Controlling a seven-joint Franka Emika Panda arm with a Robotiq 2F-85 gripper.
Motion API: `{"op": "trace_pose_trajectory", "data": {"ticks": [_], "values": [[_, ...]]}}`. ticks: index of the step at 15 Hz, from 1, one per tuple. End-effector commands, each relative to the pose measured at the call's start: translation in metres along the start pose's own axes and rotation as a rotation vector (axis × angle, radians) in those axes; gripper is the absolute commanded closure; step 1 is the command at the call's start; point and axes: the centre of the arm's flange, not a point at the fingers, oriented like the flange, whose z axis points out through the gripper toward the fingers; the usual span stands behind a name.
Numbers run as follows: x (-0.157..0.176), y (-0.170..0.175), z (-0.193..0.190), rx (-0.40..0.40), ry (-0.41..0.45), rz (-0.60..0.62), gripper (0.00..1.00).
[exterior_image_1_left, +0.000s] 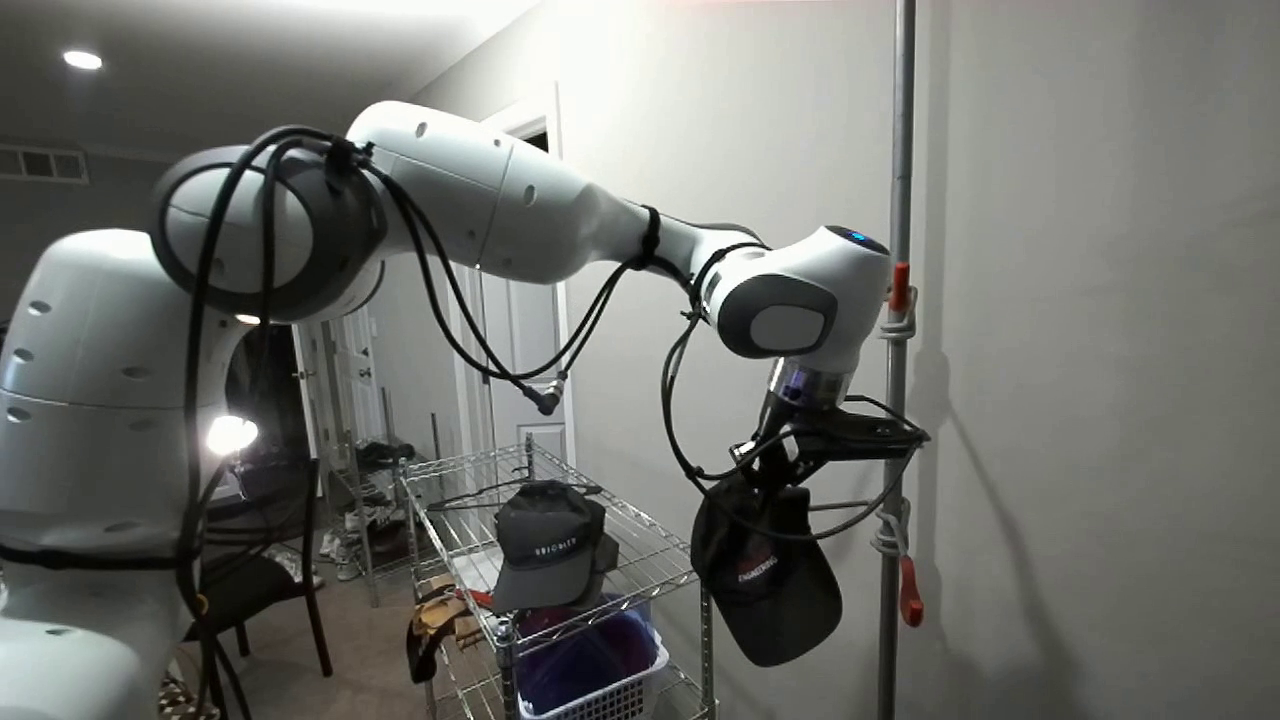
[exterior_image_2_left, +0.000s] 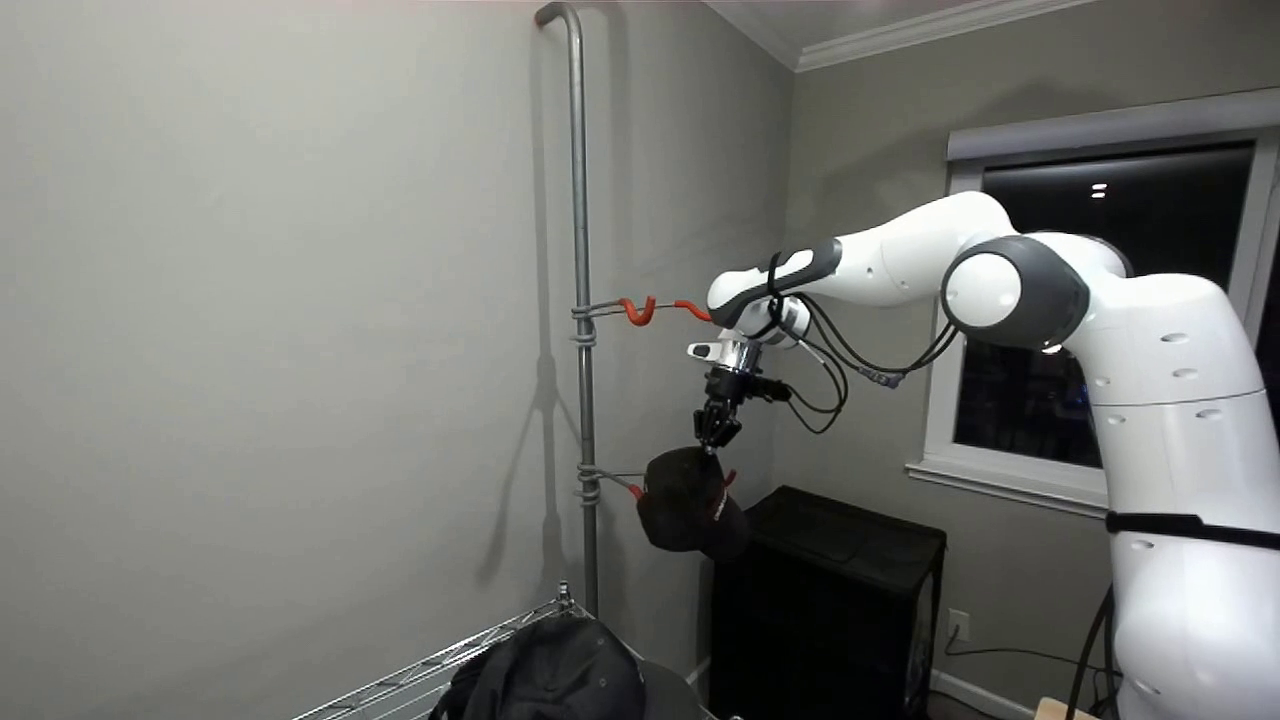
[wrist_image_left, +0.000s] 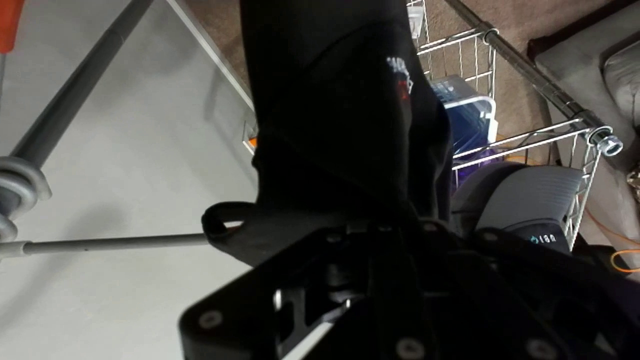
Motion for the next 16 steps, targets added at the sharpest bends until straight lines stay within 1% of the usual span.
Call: {"op": "trace_pose_trajectory", "data": {"ticks": [1,2,3,4,9,11,14,16], "values": [[-0.006,0.004,0.005,0.010,-0.046,-0.048,0.99],[-0.006,0.004,0.005,0.010,-0.056,-0.046,0.72],[-0.006,0.004,0.005,0.012,-0.059,-0.051,0.71],[-0.006,0.004,0.004,0.011,-0.064,-0.053,0.67],[-0.006,0.002,0.000,0.007,-0.068,-0.056,0.34],[-0.007,0.002,-0.003,0.001,-0.065,-0.054,0.23],[-0.005,-0.005,-0.018,-0.009,-0.051,-0.061,0.03],[0.001,-0.014,-0.036,-0.039,-0.049,-0.095,0.00]]}}
